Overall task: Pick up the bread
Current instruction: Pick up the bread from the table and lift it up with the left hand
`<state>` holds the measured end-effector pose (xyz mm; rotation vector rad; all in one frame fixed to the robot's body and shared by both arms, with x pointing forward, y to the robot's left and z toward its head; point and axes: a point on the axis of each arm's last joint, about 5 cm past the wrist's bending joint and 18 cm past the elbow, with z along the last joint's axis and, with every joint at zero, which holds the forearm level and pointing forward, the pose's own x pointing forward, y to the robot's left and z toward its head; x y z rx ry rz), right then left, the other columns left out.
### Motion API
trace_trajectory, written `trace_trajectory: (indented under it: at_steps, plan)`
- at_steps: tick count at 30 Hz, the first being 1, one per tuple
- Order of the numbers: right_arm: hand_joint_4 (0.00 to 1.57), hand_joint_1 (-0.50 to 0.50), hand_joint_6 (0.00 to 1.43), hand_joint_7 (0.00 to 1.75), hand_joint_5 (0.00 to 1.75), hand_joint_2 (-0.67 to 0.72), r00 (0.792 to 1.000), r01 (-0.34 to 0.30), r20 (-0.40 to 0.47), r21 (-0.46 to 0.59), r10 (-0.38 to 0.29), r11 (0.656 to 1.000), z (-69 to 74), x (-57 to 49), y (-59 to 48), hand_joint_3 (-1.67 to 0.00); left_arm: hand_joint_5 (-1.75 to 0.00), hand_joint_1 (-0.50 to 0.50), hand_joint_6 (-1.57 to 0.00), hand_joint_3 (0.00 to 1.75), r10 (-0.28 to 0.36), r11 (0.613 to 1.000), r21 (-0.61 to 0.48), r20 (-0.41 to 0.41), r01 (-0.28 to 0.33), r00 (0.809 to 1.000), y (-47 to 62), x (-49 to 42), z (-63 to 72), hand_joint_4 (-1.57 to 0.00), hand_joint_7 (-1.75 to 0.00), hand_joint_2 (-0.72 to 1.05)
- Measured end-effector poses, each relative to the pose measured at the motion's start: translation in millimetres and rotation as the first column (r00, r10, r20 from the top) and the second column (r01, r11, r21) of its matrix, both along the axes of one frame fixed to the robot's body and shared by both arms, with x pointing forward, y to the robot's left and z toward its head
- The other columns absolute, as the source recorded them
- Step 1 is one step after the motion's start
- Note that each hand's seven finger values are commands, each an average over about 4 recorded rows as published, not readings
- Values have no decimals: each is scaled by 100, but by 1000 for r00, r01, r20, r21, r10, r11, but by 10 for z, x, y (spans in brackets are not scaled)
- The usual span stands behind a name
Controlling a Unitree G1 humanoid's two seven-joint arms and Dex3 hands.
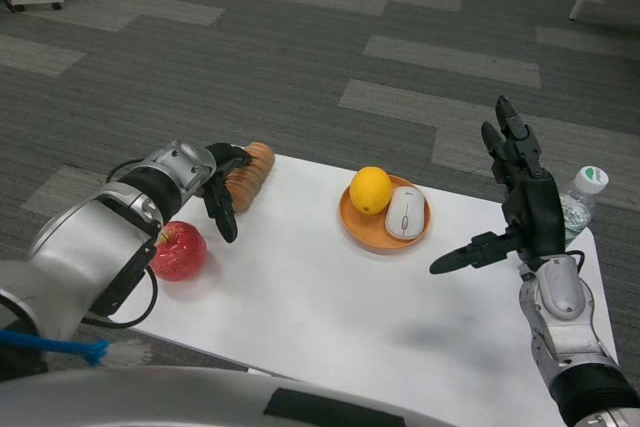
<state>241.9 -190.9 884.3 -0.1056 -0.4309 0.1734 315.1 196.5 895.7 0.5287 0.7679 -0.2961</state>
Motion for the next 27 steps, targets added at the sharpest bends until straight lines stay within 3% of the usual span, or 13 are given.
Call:
trace_trajectory:
  at_steps: [6,14,20,27]
  plan:
    - [0,-33,0,0,19,22,1000,0,1,1,0,1000,1,0,3,0,0,-49,0,9,-141,990,22,-8,141,990,-168,15,24,0,-14,-64]
    - [0,-33,0,0,19,22,1000,6,2,5,-6,1000,-1,-7,-8,0,0,-50,0,9,-311,949,46,-9,311,950,-358,-31,88,0,-14,-64]
    - [0,-33,0,0,17,22,1000,10,3,7,-10,1000,-4,-11,-14,0,0,-50,0,9,-372,928,31,1,372,928,-425,-105,119,0,-14,-64]
    - [0,-33,0,0,19,20,1000,10,3,7,-10,1000,-4,-11,-14,0,0,-50,0,9,-372,928,19,6,372,928,-418,-120,144,0,-14,-64]
